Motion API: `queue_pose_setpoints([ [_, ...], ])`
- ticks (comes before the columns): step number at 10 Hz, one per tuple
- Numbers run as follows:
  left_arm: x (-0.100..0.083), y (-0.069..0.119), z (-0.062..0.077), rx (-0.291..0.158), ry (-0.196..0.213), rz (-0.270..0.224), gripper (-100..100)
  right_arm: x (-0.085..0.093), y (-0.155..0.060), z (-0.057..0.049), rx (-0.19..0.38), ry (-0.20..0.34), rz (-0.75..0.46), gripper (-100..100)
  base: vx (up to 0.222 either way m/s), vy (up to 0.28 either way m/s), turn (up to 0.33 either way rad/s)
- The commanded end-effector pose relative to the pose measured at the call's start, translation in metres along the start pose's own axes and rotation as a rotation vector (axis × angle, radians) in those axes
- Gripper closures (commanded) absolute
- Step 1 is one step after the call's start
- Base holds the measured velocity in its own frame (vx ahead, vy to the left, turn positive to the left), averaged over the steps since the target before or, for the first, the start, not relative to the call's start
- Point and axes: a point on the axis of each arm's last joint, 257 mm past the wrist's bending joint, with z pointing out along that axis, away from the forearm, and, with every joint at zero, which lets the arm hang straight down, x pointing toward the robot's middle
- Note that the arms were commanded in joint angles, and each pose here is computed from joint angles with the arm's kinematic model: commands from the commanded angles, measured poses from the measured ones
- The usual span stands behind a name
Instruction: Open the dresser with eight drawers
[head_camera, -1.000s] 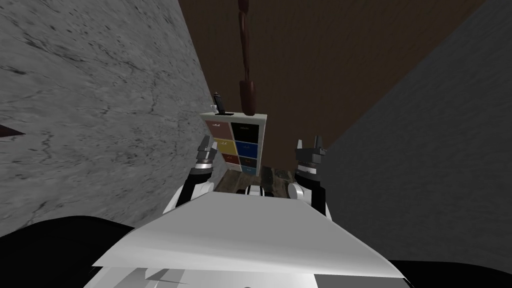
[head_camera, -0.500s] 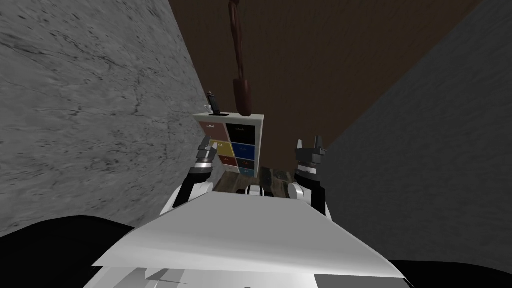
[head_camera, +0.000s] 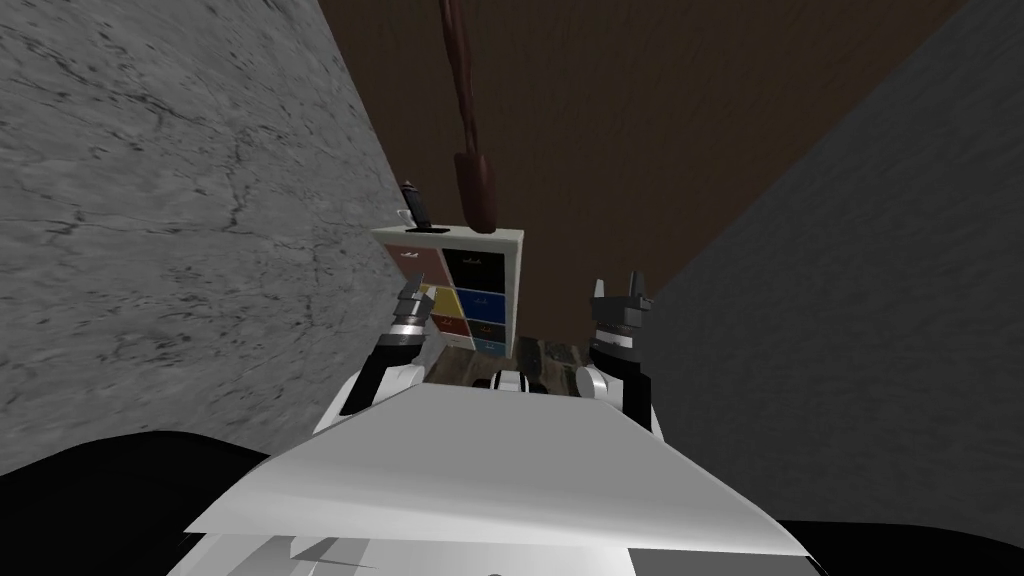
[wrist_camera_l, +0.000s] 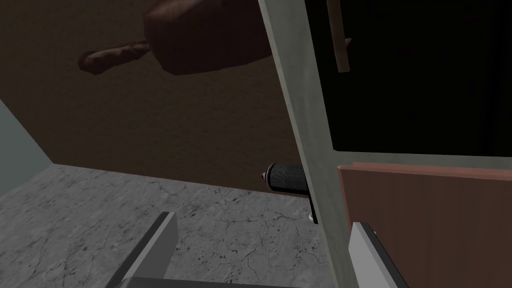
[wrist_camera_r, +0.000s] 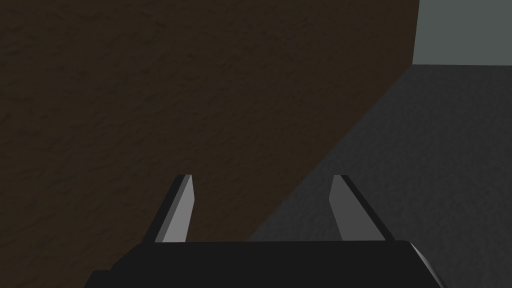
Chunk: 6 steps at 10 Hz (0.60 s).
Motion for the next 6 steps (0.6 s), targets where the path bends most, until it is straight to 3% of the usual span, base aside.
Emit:
queue_pose_setpoints([
  [1, 0.002, 0.007, 0.001, -0.042, 0.012, 0.003, -100, 0.0, 0.0, 0.0, 0.0, 0.0, 0.0, 0, 0.062, -0.048, -0.026],
  [6, 0.006, 0.026, -0.002, -0.141, 0.046, 0.017, -100, 0.0, 0.0, 0.0, 0.0, 0.0, 0.0, 0, 0.081, -0.047, -0.04],
])
